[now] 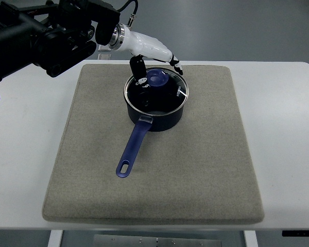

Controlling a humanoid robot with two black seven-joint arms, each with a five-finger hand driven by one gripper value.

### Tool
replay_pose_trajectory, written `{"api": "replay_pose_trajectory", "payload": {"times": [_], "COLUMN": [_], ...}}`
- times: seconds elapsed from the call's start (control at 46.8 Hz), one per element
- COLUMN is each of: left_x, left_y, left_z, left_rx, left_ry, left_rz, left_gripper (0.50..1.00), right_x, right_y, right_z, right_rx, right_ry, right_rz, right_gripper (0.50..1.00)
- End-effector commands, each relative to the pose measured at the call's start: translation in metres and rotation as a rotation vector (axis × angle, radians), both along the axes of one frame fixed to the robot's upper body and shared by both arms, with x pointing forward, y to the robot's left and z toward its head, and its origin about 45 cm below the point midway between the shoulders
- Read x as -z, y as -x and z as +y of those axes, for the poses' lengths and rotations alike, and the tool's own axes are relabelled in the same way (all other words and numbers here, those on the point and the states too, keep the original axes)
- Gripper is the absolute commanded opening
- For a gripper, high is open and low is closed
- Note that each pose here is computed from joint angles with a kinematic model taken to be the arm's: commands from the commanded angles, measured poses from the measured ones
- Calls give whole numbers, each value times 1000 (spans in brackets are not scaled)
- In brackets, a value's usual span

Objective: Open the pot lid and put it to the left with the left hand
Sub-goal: 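Close the left hand fingers around the blue knob of the lid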

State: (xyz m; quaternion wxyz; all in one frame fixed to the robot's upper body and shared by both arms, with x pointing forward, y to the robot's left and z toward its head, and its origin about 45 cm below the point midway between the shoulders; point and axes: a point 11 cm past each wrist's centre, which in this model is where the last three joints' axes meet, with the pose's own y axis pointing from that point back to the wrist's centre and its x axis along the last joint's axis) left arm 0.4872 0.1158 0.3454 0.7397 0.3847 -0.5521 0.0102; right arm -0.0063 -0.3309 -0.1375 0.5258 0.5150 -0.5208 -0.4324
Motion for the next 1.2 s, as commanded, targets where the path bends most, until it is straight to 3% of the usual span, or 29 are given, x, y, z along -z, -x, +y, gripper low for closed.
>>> {"api": "replay_pose_trajectory", "payload": {"times": [0.0,0.278,0.363,0.534,0.598,0.726,0.811,1.174], "left_x": [1,4,4,6,6,7,8,4], "left_y": [0,2,2,2,2,2,2,1], "left_z": [0,-2,-2,-1,0,-1,-1,-2], "left_rx": [0,7,8,8,6,9,11,10], "left_ry": [1,-3,-4,-12,-11,-10,-13,-10], "left_rz": [5,12,12,10,9,7,2,-8], "left_gripper": [917,885,834,671,660,540,500,500], "right_x": [0,0,0,0,0,0,0,0], "right_y": [0,1,0,1,0,0,0,0], "right_z": [0,0,0,0,0,0,0,0], "right_rx": [-1,1,-1,0,-1,-1,-1,1], "right_ry": [0,0,0,0,0,0,0,0], "right_rz": [0,1,0,1,0,0,0,0], "right_gripper": [917,917,917,917,917,917,917,917]}}
